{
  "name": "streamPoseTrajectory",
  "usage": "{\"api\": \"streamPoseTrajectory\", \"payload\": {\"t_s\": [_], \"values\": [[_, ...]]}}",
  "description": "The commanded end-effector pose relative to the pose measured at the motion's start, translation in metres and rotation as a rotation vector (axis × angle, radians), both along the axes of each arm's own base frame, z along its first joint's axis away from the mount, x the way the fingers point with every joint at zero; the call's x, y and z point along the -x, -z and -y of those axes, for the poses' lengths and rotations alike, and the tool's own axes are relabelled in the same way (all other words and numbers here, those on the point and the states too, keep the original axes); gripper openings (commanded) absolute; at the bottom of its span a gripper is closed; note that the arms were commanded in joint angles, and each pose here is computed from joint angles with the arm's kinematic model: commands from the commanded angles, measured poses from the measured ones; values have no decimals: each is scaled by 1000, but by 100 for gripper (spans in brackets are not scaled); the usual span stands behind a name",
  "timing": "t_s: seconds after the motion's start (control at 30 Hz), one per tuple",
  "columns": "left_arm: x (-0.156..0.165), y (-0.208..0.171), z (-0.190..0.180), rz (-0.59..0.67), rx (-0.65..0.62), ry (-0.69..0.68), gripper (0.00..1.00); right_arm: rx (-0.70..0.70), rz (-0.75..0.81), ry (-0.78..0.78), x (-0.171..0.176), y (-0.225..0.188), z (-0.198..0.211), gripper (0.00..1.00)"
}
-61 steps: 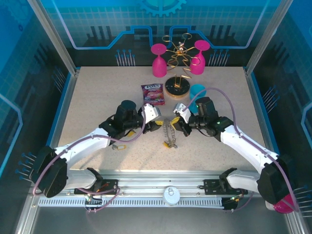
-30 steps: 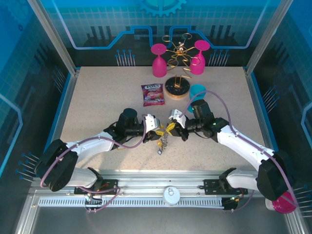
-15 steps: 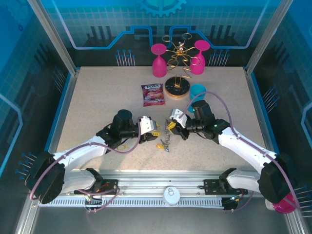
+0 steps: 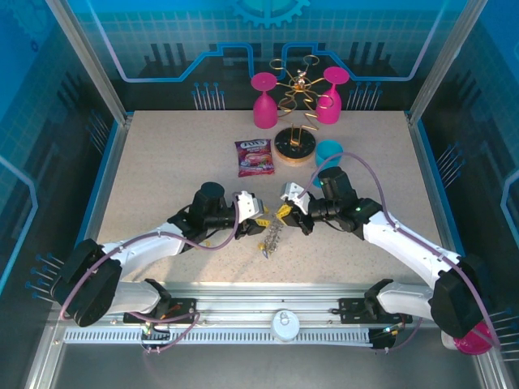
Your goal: Put the keys on the keyring
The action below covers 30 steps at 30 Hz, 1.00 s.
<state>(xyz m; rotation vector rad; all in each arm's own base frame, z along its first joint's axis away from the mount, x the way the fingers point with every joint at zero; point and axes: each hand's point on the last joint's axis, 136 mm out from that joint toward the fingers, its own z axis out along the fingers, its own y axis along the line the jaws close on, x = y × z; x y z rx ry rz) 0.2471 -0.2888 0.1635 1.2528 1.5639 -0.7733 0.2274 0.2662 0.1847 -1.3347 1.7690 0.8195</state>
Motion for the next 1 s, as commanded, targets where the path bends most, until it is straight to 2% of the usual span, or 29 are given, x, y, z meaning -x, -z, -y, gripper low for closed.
{"api": "streamPoseTrajectory", "payload": {"t_s": [0.0,0.5,0.8,0.97], "values": [[0,-10,5,7,48,28,34,-29,19,-60,10,-7,-7,0],[5,-9,7,-11,56,57,31,-8,15,-72,12,-3,-9,0],[10,-11,9,-22,67,84,24,-17,14,-89,15,-5,-12,0],[11,-12,10,-28,76,95,24,-22,17,-97,15,-5,-15,0]]}}
